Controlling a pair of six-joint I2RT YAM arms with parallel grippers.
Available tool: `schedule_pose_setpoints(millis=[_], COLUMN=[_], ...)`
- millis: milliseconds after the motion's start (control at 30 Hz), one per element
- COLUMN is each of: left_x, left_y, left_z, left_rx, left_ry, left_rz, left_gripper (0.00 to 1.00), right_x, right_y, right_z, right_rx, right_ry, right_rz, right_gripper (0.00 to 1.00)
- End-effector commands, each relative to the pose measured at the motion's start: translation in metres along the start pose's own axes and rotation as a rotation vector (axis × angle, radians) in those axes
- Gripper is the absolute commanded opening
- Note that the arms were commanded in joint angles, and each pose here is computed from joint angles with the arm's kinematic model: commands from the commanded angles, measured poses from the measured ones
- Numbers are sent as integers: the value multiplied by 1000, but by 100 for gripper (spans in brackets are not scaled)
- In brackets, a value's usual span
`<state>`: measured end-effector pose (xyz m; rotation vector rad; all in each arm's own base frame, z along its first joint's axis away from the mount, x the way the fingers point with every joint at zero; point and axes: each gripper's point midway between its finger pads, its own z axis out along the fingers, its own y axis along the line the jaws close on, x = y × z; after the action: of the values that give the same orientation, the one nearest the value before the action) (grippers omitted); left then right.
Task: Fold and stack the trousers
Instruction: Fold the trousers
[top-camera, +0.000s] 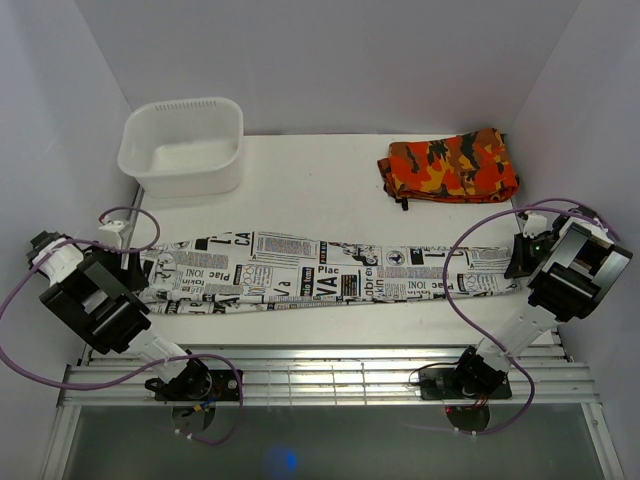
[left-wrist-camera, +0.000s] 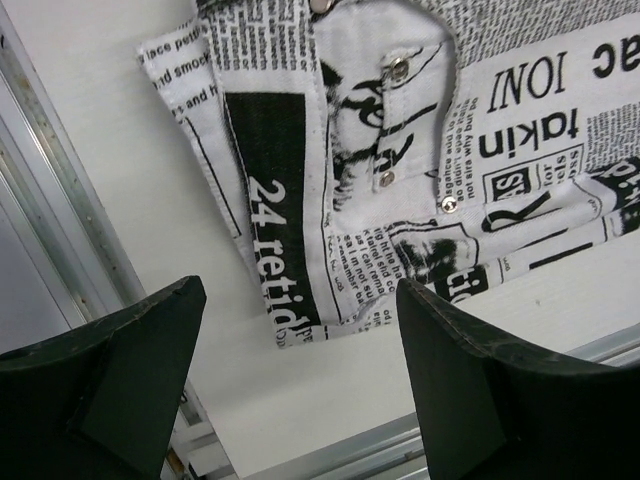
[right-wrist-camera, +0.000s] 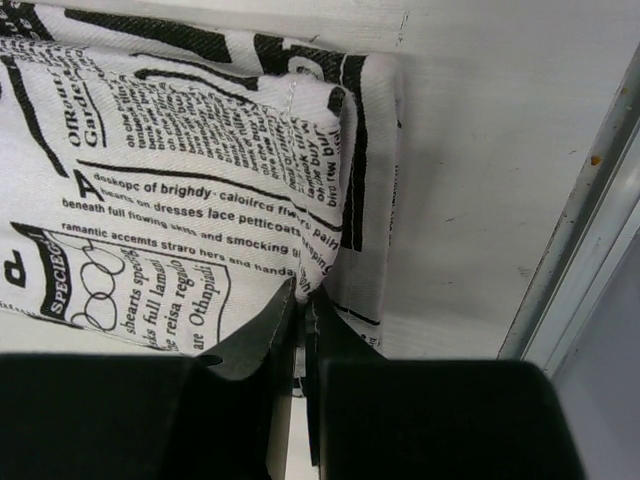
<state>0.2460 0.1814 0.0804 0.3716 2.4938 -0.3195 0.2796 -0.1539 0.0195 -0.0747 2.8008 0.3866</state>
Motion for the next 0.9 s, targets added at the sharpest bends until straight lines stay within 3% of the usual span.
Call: schedule_pose_setpoints(millis=[0,133,367,500,600,633,767,867], left_x=[14,39,50,37,24,20,4,-4], left_y=[6,6,1,3,0,-1,-2,-2], left_z=[-11,-1,18,16,8,6,-10,-25], left_rx=[-77,-89,-33,-32,-28,-27,-52,-72], left_ry=[82,159,162,119,74,62,24,-3], left_rz=[-27,-77,-180,-184,-162,-154,-123,-109], left_gripper=[88,87,70,44,33,22,0,0], right_x=[-13,-15,-24,-31,-45,-49,-84,-95], right_y=[-10,-8,-5,-3,-5,-4,-13,-14], right_z=[-12,-14,-20,-25,-31,-33,-62,-79], right_rx=[63,59,64,67,77,74,112,134], right_ry=[-27,-21,-31,-43,-69,-74,-142,-161], right_rz=[-45,-40,-53,-58,-67,-67,-100,-130], right_gripper=[8,8,8,8,8,8,8,8])
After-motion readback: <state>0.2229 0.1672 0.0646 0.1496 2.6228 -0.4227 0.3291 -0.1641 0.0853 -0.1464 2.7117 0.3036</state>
